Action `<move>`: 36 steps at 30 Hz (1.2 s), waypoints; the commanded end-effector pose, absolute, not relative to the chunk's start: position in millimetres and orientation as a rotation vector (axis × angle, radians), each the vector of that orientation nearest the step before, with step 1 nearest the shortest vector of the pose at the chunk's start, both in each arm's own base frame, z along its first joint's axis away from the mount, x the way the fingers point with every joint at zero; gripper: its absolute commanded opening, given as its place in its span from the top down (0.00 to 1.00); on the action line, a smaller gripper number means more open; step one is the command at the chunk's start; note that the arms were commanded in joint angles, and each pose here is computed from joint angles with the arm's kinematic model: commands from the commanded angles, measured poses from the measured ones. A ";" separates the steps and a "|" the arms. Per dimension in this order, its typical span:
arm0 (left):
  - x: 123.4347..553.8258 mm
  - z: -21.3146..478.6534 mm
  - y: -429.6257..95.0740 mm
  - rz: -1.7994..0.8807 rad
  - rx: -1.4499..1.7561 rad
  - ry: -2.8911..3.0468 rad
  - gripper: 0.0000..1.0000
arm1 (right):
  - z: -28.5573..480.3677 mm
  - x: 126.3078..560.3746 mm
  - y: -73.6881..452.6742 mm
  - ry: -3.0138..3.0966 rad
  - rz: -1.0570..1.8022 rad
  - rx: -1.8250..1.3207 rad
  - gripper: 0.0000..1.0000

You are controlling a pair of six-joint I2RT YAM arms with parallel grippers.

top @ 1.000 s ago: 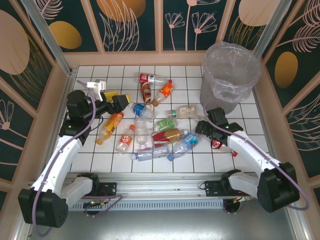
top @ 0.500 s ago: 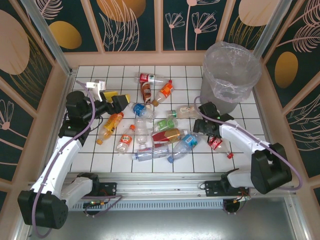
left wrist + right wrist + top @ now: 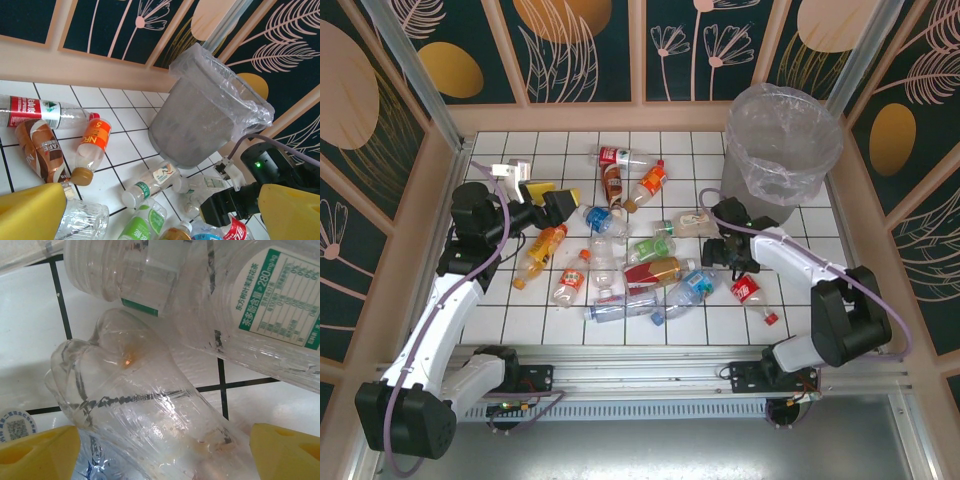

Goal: Put the plastic bottles in the bin

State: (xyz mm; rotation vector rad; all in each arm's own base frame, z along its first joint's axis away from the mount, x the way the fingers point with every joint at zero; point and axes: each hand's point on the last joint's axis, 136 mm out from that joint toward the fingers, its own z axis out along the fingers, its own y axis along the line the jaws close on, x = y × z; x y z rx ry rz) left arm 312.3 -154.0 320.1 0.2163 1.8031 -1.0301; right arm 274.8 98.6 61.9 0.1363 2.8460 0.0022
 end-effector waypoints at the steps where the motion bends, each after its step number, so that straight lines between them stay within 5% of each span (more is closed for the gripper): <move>1: 309.7 329.0 -153.9 -1.017 0.231 1.776 0.01 | 63.0 279.2 101.6 2.874 -0.020 0.066 0.13; 6: 310.2 329.2 -153.3 -1.013 0.228 1.776 0.01 | 56.1 288.4 104.1 2.899 -0.060 -0.008 0.23; 20: 311.5 328.2 -152.9 -1.009 0.223 1.778 0.01 | 40.8 312.7 109.5 2.880 -0.135 -0.184 0.21; 27: 312.0 328.0 -153.3 -1.010 0.223 1.780 0.01 | 43.8 321.0 112.3 2.848 -0.148 -0.253 0.32; 36: 313.0 326.9 -153.4 -1.010 0.222 1.782 0.01 | 61.6 331.6 122.1 2.772 -0.201 -0.330 0.35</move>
